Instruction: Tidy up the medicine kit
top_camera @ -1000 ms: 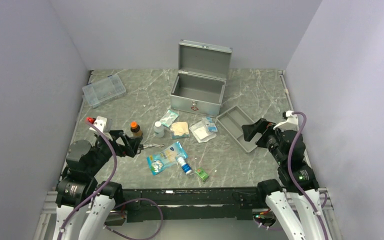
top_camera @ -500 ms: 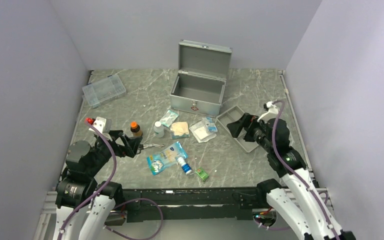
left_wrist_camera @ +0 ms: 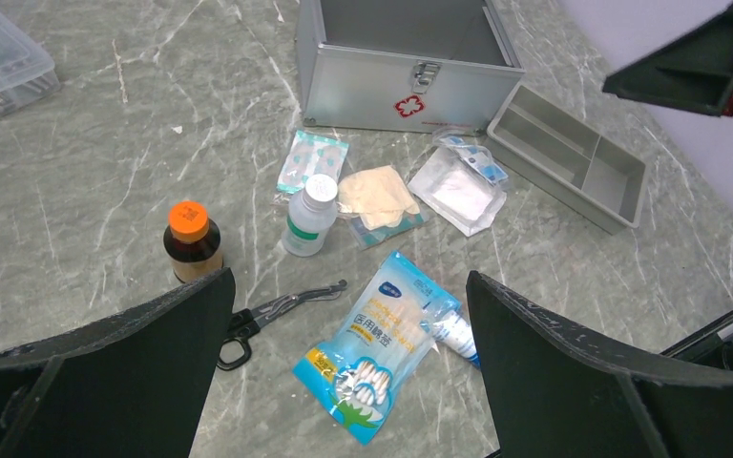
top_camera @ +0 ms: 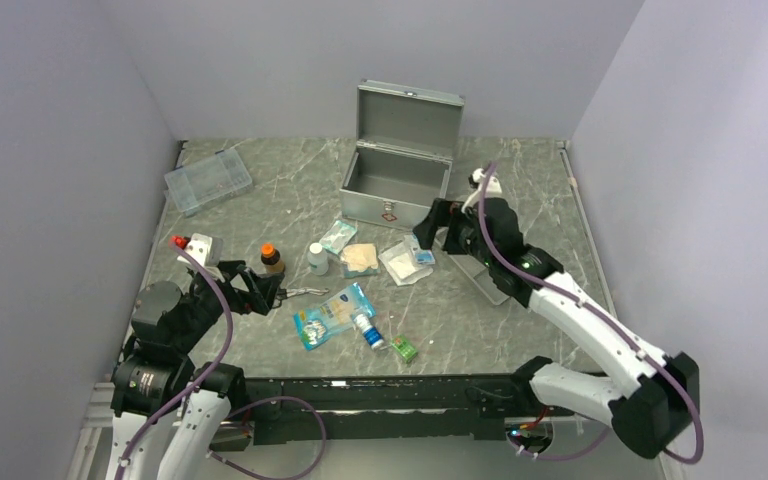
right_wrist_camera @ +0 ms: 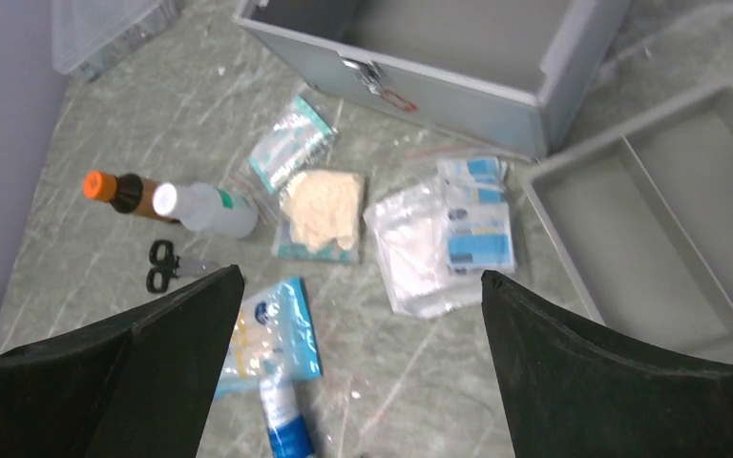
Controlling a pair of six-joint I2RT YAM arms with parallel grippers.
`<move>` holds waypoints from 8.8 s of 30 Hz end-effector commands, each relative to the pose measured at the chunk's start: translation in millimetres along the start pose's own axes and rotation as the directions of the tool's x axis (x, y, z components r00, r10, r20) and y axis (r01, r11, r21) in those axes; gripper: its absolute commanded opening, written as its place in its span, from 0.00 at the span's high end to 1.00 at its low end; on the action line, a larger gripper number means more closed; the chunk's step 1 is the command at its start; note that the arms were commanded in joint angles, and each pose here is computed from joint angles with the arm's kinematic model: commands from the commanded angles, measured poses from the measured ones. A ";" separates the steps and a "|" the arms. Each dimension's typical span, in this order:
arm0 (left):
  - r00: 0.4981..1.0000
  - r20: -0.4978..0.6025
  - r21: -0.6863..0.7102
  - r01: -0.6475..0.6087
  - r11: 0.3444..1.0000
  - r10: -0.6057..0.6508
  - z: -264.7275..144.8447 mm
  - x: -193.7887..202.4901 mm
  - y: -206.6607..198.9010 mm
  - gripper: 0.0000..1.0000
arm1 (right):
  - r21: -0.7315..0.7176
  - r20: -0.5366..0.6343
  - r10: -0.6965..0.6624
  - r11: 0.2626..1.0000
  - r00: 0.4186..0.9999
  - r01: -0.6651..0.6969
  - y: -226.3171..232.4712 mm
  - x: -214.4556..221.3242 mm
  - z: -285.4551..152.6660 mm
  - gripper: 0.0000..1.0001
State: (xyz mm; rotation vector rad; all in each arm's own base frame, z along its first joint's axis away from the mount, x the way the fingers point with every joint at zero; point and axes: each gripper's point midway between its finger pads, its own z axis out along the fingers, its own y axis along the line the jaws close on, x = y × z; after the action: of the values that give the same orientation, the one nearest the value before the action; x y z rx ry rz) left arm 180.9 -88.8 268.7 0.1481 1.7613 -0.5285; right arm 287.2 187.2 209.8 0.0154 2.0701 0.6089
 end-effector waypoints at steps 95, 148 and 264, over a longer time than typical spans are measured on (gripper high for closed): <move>1.000 0.010 -0.030 0.022 0.999 -0.021 -1.9 -0.9 4.3 0.01 | 0.004 -0.232 -0.243 0.968 0.942 0.250 122.2 17.1 254.6 0.79; 0.999 -0.004 -0.129 0.037 0.991 -0.038 -2.3 -1.1 20.4 0.01 | -0.330 -0.120 -0.463 0.853 0.878 0.405 212.4 31.9 64.0 0.15; 0.979 -0.158 -0.240 0.084 0.967 -0.125 26.0 23.9 43.1 0.01 | -0.250 -0.304 0.068 0.957 0.950 -0.149 80.7 -37.6 157.0 1.00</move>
State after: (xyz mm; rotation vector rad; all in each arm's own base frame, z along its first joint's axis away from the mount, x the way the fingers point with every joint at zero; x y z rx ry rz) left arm 210.3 -59.2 218.6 -0.0753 2.0472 -0.3387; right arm 404.1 297.8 187.2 -0.1234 2.3355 0.8650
